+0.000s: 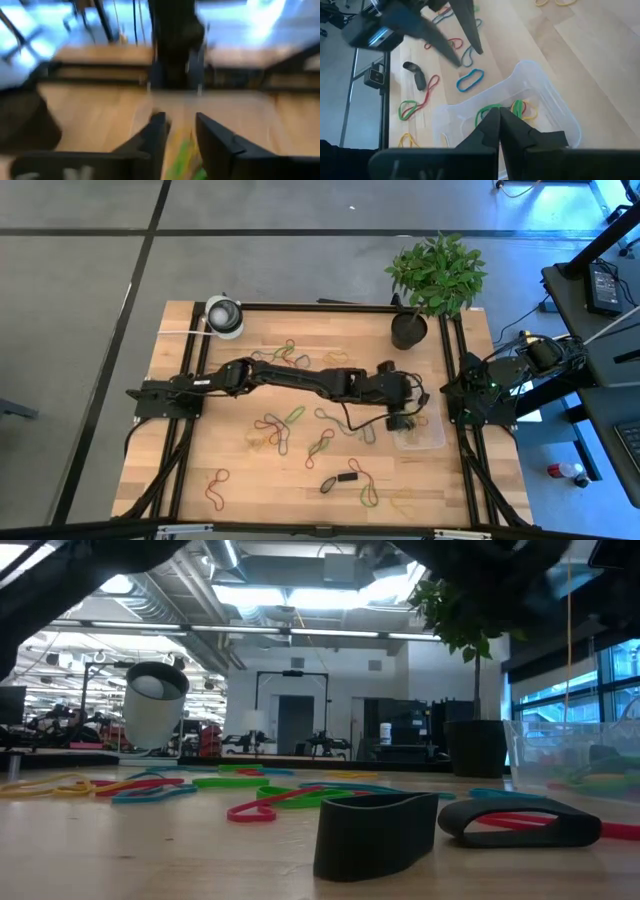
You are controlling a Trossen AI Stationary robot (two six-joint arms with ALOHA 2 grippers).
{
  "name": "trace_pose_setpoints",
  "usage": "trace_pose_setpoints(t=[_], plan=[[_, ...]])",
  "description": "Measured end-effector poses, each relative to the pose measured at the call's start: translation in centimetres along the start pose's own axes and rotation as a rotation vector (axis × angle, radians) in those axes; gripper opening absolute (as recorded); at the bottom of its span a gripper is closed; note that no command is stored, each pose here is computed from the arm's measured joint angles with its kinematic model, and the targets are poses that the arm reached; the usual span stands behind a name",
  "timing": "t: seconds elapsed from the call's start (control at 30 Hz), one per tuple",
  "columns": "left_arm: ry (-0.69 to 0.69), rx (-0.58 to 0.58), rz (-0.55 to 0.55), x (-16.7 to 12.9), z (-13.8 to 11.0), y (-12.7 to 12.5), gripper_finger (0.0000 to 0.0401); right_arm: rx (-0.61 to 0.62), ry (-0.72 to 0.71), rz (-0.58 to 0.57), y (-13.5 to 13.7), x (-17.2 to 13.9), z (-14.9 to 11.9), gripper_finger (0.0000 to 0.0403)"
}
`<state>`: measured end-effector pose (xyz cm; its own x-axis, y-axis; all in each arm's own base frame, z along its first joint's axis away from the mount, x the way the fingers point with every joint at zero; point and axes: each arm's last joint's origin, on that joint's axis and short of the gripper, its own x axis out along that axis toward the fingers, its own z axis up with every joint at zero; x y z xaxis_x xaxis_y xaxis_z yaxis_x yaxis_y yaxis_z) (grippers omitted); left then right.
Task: Pick and place rubber bands into bin
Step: Put the blue rubber band into the transparent bin
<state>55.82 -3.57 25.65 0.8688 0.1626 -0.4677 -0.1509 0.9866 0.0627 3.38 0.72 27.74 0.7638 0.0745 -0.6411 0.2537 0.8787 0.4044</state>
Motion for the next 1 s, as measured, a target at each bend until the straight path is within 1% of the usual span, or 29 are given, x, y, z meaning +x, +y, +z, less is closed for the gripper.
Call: trace_pose_setpoints(t=[0.1, 0.13, 0.23, 0.33, 0.47, 0.57, 0.67, 0.77, 0.9, 1.0], plan=[[0.145, 0.032, -0.005, -1.0, -0.7, 0.2, 0.0025, 0.001, 0.000, 0.000, 0.0, 0.0, 0.0, 0.0013], [0.190, 0.042, -0.003, -1.4, -0.9, 0.3, 0.0014, 0.001, 0.000, -0.001, 0.0, 0.0, 0.0, 0.0013], [0.300, 0.053, 0.008, -2.3, -1.5, 0.6, 0.0003, 0.009, 0.000, -0.001, 0.0, 0.0, 0.0, 0.0013], [0.430, 0.076, 0.029, -2.8, -2.7, 0.7, 0.0002, 0.031, -0.006, -0.006, 0.0, 0.0, 0.0, 0.0013], [0.541, 0.105, 0.052, -3.6, -4.2, 0.8, 0.0001, 0.061, -0.010, -0.009, 0.0, 0.0, 0.0, 0.0013], [0.576, 0.108, 0.058, -4.7, -5.2, 1.0, 0.0002, 0.086, -0.032, -0.018, 0.1, 0.1, 0.2, 0.0013], [0.559, 0.098, 0.081, -6.7, -6.1, 1.6, 0.0001, 0.089, -0.063, 0.002, 0.6, 1.0, 0.4, 0.0013], [0.485, 0.046, 0.111, -9.5, -7.4, 2.6, 0.0002, 0.073, -0.088, 0.025, 1.1, 2.6, 0.5, 0.0011], [0.374, -0.052, 0.126, -13.9, -9.9, 3.8, 0.0001, 0.070, -0.102, 0.040, 2.2, 5.3, 0.6, 0.0004], [0.315, -0.108, 0.152, -17.1, -12.2, 4.5, 0.0002, 0.037, -0.102, 0.038, 3.3, 7.3, 1.1, 0.0003]])
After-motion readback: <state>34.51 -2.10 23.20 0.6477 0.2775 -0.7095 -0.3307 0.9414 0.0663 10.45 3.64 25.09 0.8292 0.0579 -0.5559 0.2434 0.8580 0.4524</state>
